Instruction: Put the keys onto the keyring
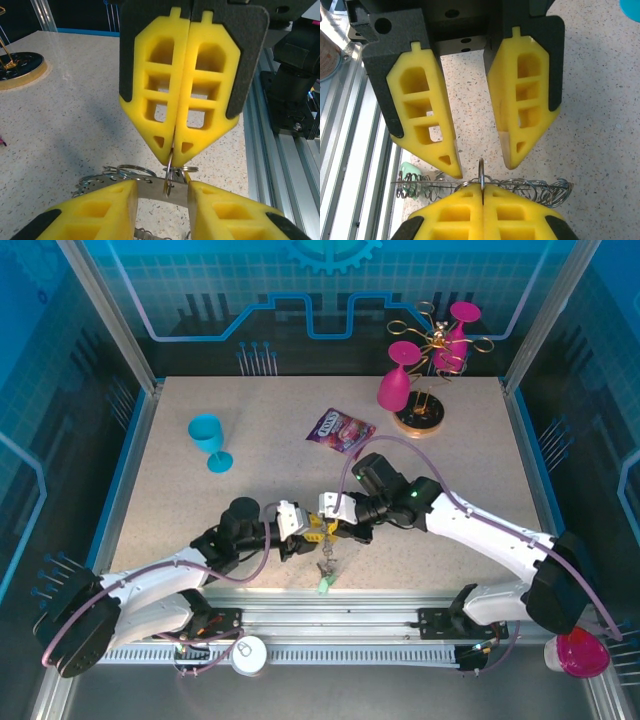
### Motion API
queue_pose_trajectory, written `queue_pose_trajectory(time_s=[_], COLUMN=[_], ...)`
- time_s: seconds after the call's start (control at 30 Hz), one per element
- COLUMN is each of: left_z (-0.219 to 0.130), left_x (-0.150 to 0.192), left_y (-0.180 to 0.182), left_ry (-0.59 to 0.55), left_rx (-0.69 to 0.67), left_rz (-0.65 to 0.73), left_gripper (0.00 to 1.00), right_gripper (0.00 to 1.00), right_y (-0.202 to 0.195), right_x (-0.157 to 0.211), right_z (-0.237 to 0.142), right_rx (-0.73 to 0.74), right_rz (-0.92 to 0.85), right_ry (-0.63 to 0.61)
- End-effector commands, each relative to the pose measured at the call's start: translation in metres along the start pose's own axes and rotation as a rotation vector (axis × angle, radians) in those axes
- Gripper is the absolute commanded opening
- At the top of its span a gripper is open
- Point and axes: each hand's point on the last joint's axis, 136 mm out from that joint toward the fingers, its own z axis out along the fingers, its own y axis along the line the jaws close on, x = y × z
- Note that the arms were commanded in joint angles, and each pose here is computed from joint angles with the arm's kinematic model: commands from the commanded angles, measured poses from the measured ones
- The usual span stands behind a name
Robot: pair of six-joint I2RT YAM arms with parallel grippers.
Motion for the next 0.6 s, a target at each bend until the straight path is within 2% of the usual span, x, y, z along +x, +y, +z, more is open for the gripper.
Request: queue_pose_trajectory(time_s=[0.0, 0.27, 0.33, 0.43, 0.47, 0.57], left_z=[0.003, 0.004, 0.003, 0.0, -0.001, -0.005], left_x=[-0.009, -0.013, -0.014, -0.015, -0.016, -0.02], left_y=[0.004, 0.0, -0.001, -0.001, 0.0, 0.0], left_ry=[-0.006, -0.013, -0.017, -0.037, -0.05, -0.1], left_rx=[0.002, 0.034, 0.034, 0.019, 0.011, -0.01], left_rz=[0.03, 0.041, 0.046, 0.056, 0.062, 0.082], left_gripper=[0.28, 0.01, 0.0, 0.0, 0.0, 0.0], right_gripper=[0.0, 0.0, 0.0, 0.28, 0.32, 0.35], right_y=[0.002, 0.005, 0.001, -0.007, -0.009, -0.01], right_x=[-0.013, -0.013, -0.015, -0.019, -0.018, -0.009], right_z=[-0.003, 0.0, -0.003, -0.018, -0.023, -0.033], right_rx=[-0.008, -0.017, 0.012, 0.082, 0.101, 0.128], right_rz=[-0.043, -0.064, -0.053, -0.014, 0.005, 0.061], right_ry=[-0.008, 0.021, 0.007, -0.072, -0.097, -0.156])
